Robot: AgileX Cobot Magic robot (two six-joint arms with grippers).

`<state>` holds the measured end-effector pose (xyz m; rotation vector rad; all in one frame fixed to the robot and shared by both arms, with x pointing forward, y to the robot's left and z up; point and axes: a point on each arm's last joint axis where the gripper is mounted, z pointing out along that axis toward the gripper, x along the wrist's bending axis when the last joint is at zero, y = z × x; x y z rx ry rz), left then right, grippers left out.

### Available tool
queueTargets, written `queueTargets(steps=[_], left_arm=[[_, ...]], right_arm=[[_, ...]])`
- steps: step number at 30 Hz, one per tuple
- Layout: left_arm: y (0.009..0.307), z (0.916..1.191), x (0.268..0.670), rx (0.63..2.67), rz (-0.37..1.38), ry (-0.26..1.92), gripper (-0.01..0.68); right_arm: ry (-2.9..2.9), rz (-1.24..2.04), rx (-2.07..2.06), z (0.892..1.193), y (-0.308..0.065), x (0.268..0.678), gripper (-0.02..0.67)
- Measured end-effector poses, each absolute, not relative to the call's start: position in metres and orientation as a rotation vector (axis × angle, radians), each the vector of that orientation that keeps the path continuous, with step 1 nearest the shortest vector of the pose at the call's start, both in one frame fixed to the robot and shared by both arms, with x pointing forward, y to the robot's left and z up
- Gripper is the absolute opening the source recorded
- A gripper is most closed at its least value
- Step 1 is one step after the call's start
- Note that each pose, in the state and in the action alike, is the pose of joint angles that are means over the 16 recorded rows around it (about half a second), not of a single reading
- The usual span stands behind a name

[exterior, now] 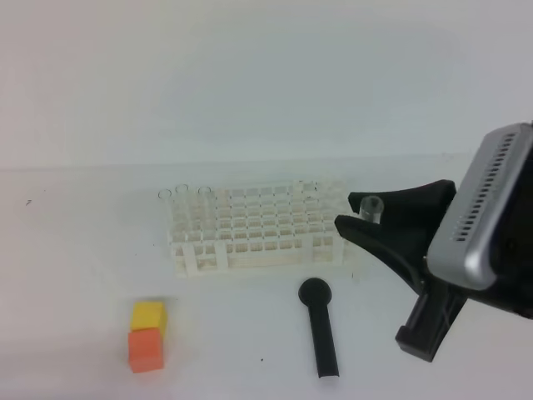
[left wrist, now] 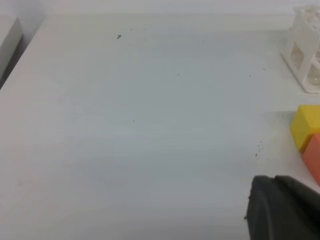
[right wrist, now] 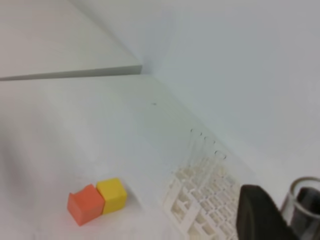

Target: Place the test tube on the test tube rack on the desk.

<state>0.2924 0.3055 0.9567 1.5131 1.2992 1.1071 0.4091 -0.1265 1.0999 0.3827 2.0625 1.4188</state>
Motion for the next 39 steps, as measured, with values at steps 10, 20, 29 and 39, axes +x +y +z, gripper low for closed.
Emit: queueTargets(steps=[10, 20, 29, 39], left_arm=[[0.306, 0.957, 0.292, 1.514, 1.107, 1.300, -0.001], [0.306, 0.957, 0.292, 1.514, 1.108, 1.300, -0.001], [0.306, 0.957, 0.292, 1.515, 1.108, 1.299, -0.001], [0.306, 0.957, 0.292, 1.516, 1.109, 1.299, -0.001]], right_arm=[[2.127, 1.395, 0.420, 1.085, -0.119, 0.417, 0.122], [2.117, 1.333, 0.492, 1.082, -0.122, 0.422, 0.122], [1.918, 1.206, 0.629, 1.089, -0.135, 0.438, 0.122], [1.660, 1.291, 0.637, 1.092, -0.128, 0.456, 0.122]])
